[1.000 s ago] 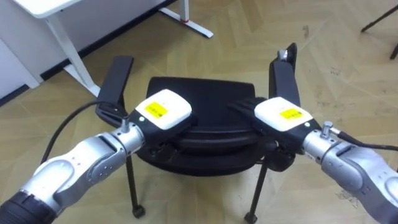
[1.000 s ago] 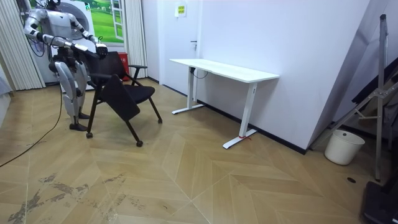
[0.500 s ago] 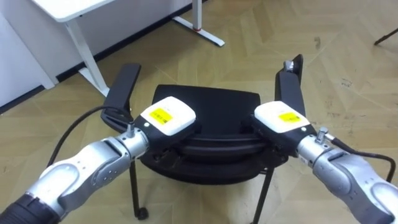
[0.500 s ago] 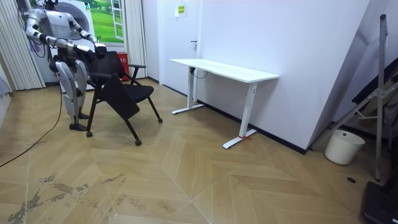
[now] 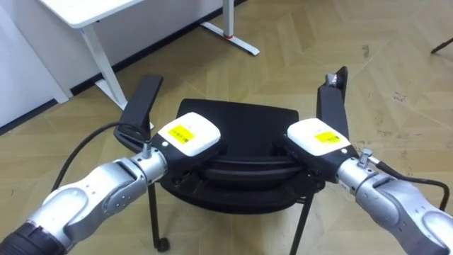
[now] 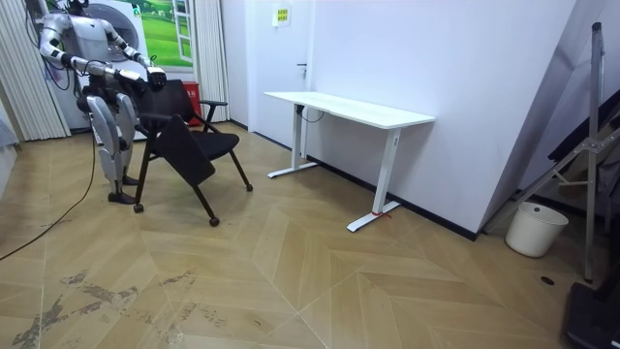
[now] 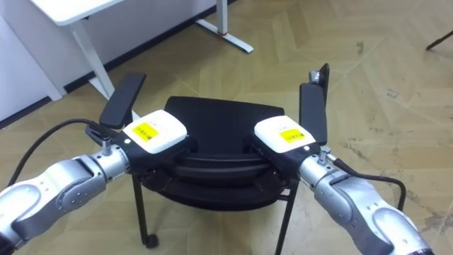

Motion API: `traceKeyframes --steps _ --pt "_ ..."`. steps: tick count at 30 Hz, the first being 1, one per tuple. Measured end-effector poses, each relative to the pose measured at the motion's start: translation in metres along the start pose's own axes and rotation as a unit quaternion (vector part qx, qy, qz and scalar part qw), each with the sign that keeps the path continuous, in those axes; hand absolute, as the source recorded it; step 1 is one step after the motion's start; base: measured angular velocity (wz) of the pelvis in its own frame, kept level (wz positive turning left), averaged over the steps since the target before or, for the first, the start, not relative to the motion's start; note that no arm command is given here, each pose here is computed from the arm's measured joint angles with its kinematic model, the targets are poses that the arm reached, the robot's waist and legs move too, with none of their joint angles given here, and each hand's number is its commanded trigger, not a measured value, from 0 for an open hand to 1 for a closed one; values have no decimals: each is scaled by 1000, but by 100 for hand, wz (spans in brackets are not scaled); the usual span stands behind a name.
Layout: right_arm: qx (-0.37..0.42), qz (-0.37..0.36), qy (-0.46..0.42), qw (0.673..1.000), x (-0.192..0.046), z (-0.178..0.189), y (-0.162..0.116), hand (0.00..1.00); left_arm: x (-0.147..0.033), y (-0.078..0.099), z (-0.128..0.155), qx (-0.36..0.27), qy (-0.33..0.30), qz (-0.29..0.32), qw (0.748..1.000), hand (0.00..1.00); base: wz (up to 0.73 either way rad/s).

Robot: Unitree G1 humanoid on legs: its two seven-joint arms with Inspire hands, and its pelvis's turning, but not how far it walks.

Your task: Push chair

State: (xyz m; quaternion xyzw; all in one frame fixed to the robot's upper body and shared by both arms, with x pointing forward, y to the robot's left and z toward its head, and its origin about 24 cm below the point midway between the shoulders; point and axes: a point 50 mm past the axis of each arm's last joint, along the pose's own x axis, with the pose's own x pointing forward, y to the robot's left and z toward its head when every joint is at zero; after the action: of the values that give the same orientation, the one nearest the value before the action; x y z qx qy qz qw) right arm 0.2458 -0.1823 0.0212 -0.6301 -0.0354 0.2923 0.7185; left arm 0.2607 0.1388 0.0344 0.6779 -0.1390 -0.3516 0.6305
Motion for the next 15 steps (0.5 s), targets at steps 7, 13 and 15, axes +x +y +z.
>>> traceKeyframes --steps 7,13,15 --pt "-3 -3 -5 1000 -1 0 0 100 0 0 0 1 0 -1 1000 100 0" --pt "-2 -2 -10 1000 0 0 1 100 -1 0 -1 3 0 -3 1000 100 3" --pt "-1 -3 -11 1000 0 0 2 100 -2 0 -2 4 -1 -3 1000 100 10"
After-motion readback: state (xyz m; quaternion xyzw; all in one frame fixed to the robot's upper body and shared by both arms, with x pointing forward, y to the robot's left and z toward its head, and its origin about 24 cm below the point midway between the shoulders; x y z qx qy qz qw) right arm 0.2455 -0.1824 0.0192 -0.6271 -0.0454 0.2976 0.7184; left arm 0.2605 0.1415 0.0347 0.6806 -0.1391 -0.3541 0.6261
